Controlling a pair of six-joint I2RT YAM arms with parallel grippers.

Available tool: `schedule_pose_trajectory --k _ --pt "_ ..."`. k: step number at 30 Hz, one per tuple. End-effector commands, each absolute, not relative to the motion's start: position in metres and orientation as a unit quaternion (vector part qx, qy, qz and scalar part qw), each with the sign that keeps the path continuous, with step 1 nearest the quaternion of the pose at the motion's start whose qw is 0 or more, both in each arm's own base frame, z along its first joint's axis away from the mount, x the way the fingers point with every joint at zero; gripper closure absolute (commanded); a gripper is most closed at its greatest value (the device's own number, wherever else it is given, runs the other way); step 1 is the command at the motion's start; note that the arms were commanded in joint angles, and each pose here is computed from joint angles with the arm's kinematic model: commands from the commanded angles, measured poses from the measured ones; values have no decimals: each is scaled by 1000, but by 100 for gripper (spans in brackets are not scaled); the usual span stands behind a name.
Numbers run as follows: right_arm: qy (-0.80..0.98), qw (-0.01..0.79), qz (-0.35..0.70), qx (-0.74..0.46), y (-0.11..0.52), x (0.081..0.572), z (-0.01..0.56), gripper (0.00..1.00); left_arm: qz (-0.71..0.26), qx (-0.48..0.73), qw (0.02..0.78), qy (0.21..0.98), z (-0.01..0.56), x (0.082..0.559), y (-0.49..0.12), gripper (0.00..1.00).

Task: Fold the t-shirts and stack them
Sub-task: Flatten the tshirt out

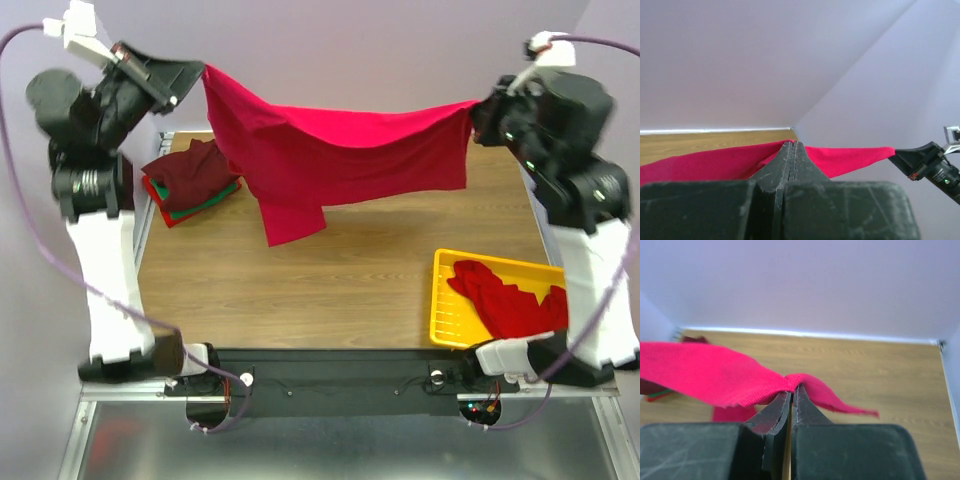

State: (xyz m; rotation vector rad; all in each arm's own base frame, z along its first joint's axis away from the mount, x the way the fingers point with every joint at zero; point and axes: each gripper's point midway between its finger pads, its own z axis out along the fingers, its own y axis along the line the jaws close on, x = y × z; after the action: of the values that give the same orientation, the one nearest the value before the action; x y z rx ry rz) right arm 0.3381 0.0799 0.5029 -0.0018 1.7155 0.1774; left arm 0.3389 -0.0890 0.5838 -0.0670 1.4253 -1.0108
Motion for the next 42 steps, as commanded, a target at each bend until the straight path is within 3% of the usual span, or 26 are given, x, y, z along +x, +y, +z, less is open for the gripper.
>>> schedule_pose_trajectory --k 1,8,14,18,30,32,37,42 --pt "657 734 169 -43 91 276 580 99 -423 36 735 529 649 239 -98 100" --pt "585 778 219 -64 88 210 630 100 -382 16 792 477 682 166 -89 100" --pt "542 812 212 -37 74 198 668 100 -367 4 832 415 713 136 -80 100" --pt "563 806 183 -4 65 223 655 100 -396 4 802 446 696 172 -85 100" --pt "724 687 59 21 77 373 476 100 -445 -1 658 607 569 381 -116 100" --pt "740 671 46 17 80 394 456 100 -450 17 649 614 569 393 -133 100" --pt "730 682 40 25 75 426 471 99 -404 -6 650 643 557 456 -125 100" --pt "707 705 53 3 82 431 502 100 -421 19 677 603 602 448 -129 100"
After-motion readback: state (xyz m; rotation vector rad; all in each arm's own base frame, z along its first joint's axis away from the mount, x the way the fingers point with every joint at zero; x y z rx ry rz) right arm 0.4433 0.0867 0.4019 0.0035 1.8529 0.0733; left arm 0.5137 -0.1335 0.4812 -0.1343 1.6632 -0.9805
